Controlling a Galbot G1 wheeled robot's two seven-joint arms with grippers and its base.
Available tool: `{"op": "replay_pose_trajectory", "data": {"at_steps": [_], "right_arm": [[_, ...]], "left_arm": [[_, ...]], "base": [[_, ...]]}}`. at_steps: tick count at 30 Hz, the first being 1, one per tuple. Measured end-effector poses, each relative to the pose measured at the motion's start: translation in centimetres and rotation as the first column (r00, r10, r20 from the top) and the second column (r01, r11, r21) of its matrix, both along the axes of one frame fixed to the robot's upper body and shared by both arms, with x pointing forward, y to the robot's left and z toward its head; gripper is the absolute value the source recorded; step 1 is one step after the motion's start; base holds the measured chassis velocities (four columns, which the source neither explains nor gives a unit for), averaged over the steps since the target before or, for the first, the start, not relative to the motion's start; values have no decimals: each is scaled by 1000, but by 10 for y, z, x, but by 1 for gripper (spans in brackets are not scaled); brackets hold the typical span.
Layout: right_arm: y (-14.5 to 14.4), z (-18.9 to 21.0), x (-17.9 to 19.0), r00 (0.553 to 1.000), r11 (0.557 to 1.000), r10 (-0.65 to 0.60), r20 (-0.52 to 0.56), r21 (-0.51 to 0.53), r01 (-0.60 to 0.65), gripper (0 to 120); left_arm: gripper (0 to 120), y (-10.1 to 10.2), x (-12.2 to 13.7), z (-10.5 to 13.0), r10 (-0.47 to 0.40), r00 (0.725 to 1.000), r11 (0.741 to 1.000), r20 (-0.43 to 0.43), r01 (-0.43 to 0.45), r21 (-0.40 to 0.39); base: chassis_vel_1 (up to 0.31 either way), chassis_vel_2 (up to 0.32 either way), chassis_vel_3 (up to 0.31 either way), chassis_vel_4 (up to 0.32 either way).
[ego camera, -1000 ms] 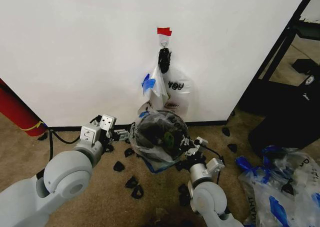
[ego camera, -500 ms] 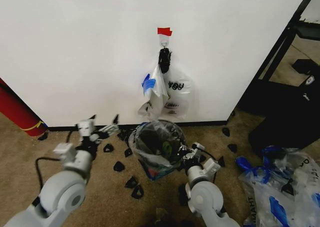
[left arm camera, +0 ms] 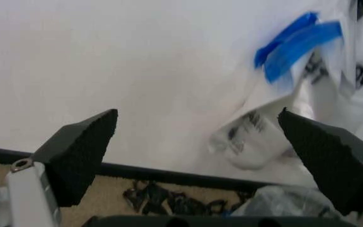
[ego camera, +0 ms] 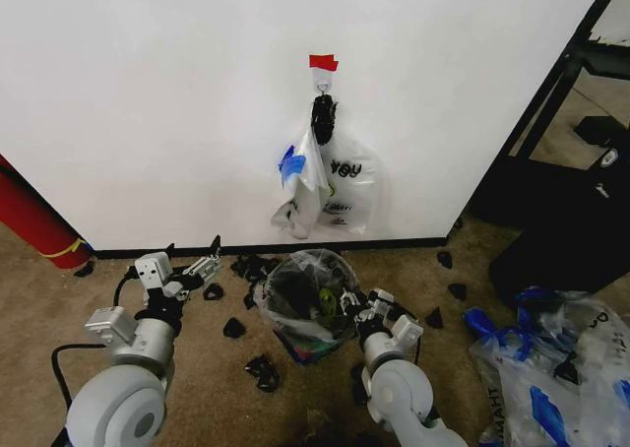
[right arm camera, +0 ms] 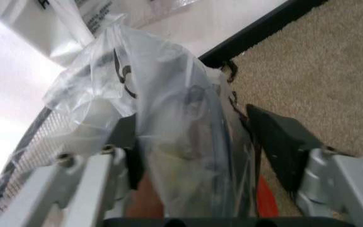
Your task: Pick up the garbage bag from the wall and place it over the trash bin.
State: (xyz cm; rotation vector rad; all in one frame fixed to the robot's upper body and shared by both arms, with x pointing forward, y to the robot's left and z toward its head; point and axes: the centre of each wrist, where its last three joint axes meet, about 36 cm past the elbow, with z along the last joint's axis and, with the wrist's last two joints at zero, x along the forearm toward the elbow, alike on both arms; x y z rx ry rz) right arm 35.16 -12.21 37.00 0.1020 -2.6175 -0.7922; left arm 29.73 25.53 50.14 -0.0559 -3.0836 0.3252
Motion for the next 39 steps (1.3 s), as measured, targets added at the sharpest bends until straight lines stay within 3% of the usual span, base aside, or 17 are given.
{"op": "replay_pose_trajectory", "data": {"at_steps": [5, 10, 18, 27, 31, 34, 35, 39], "right_arm": [[-4, -2, -2, 999, 999, 9, 31, -31, -8, 84], [-5, -4, -8, 995, 1000, 14, 95, -4, -14, 98], [-14, -5, -3, 998, 990, -12, 56, 142, 4, 100], [-21, -17, -2, 1000, 992, -20, 24, 129, 17, 100], [-18, -15, -2, 999, 988, -30, 17, 153, 27, 100], [-17, -13, -4, 999, 987, -37, 16, 154, 34, 100], [-17, -13, -4, 999, 987, -37, 16, 154, 34, 100], [-17, -9, -5, 999, 987, -42, 25, 156, 38, 100]], "left_arm": [[100, -10, -10, -9, -29, 1000, 998, 0, 29, 58], [100, -20, -14, -9, -69, 998, 994, 10, 68, 82], [100, -34, -23, -25, -117, 993, 984, -13, 117, 137], [100, -51, -36, -41, -207, 978, 957, -42, 211, 200], [100, -72, -32, -47, -284, 955, 926, -82, 295, 235], [100, -83, -21, -46, -328, 935, 882, -136, 354, 310], [100, -83, -21, -46, -328, 935, 882, -136, 354, 310], [100, -95, -4, -50, -387, 881, 817, -274, 465, 341]], "base": [[0, 0, 0, 0], [0, 0, 0, 0], [0, 0, 0, 0], [0, 0, 0, 0], [0, 0, 0, 0], [0, 0, 0, 0], [0, 0, 0, 0], [0, 0, 0, 0]]}}
